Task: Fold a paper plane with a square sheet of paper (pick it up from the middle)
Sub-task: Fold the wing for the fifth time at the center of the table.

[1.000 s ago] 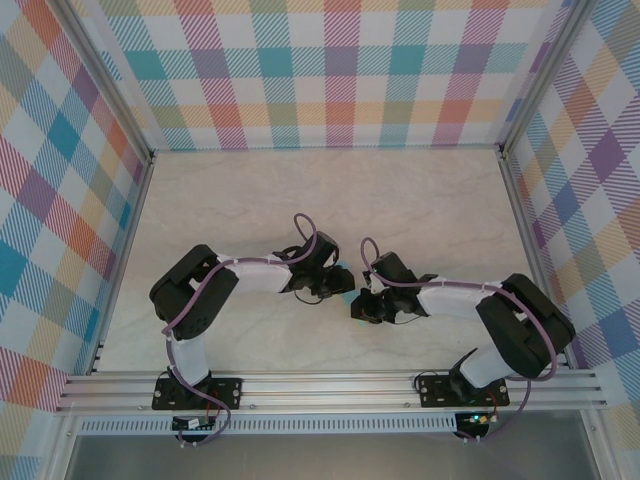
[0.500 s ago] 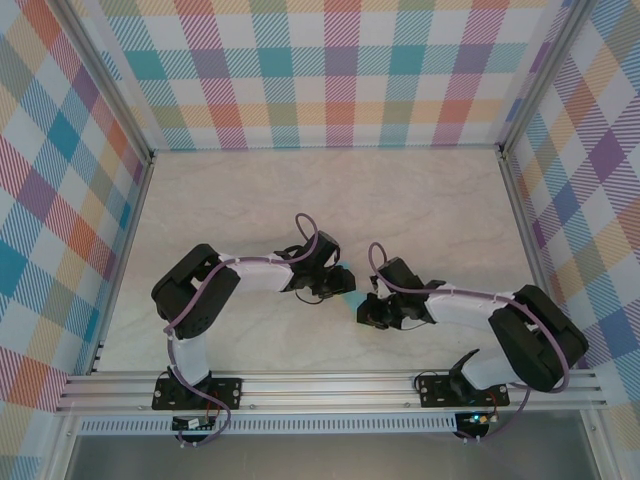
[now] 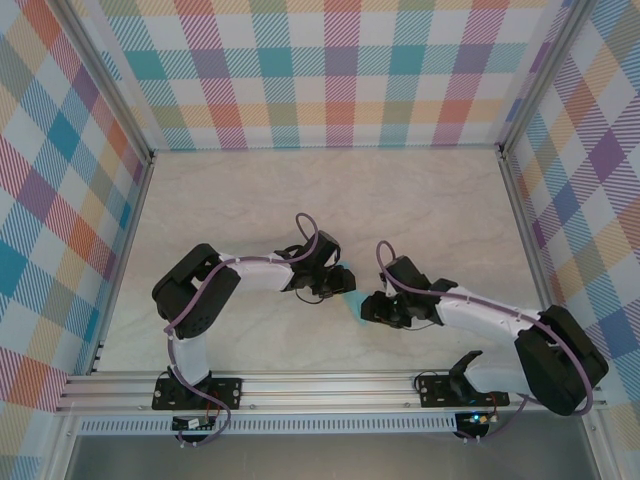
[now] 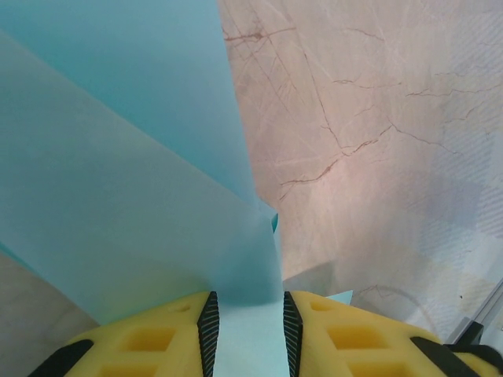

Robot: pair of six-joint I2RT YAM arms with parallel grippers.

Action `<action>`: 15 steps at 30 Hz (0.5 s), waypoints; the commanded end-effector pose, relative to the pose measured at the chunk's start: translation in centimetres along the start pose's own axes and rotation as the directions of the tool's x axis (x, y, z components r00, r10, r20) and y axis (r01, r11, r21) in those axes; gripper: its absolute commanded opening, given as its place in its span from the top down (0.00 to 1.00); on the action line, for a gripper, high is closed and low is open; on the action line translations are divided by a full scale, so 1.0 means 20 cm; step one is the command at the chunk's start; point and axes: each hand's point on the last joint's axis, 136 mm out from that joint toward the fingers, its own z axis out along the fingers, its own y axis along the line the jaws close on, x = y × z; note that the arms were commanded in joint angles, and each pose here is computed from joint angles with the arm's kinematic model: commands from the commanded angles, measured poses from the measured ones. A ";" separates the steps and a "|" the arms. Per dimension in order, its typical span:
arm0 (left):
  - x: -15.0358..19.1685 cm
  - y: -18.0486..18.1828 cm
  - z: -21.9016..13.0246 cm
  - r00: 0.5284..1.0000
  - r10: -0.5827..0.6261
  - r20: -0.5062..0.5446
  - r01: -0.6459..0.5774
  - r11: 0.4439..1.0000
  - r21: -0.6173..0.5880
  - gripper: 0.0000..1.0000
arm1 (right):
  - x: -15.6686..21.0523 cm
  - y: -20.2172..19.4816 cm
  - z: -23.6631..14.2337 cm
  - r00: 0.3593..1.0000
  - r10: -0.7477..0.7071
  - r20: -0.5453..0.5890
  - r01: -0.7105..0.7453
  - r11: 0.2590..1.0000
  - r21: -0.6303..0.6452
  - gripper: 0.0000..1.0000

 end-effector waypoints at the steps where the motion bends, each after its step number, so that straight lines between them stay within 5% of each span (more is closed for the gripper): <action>1: 0.03 0.02 0.03 1.000 0.013 -0.029 -0.013 1.000 -0.026 0.69 | -0.11 0.06 -0.03 0.997 -0.064 0.048 0.063 0.998 0.024 0.50; 6: 0.03 0.01 0.03 1.000 0.009 -0.027 -0.009 1.000 -0.021 0.69 | -0.15 0.10 0.01 0.995 -0.097 0.038 0.096 0.995 0.012 0.39; 15: 0.02 -0.01 0.03 1.000 0.010 -0.025 -0.010 1.000 -0.007 0.69 | -0.19 0.11 0.08 0.991 -0.133 0.018 0.133 0.991 0.031 0.35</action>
